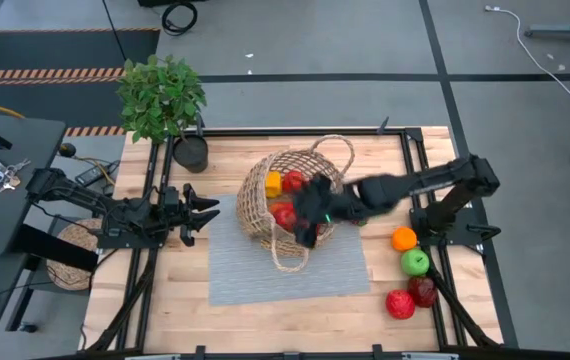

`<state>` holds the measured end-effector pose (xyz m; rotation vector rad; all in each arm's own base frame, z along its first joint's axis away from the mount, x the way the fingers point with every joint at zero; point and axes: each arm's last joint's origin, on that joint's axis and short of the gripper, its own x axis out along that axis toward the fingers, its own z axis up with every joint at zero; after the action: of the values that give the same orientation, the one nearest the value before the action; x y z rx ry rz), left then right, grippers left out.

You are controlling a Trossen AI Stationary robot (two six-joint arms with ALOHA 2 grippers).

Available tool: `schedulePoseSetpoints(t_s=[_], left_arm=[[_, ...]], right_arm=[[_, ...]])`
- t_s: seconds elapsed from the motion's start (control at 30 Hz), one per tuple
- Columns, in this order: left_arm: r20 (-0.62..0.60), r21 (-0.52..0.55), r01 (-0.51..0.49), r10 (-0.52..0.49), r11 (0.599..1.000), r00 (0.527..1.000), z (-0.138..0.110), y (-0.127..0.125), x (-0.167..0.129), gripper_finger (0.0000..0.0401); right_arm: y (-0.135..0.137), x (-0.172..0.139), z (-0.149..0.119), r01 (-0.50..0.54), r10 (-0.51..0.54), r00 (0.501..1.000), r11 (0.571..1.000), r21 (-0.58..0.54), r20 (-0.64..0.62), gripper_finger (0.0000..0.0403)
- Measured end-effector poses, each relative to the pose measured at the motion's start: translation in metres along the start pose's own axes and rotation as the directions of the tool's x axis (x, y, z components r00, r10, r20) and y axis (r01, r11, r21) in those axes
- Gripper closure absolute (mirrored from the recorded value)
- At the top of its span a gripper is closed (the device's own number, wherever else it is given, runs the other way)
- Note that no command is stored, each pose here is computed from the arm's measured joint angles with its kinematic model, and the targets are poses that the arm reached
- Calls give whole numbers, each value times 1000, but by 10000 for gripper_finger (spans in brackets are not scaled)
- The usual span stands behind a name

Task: Build produce basket
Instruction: Put the red apple into the brown basket

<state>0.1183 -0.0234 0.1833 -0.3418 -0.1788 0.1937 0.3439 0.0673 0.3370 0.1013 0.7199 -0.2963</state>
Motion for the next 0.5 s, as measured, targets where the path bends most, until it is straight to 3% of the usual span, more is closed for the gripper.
schedulePoseSetpoints(t_s=[0.2,0.4,0.5], left_arm=[[0,0,0,0,1000,1000,0,0,0,241],[0,0,0,0,1000,1000,0,0,0,241],[0,-1,0,0,1000,1000,0,0,0,241]], right_arm=[[33,-44,-27,97,-97,995,995,32,16,40],[52,-85,-57,16,-1,995,990,141,-102,49],[58,-94,-73,35,0,984,981,190,-181,52]])
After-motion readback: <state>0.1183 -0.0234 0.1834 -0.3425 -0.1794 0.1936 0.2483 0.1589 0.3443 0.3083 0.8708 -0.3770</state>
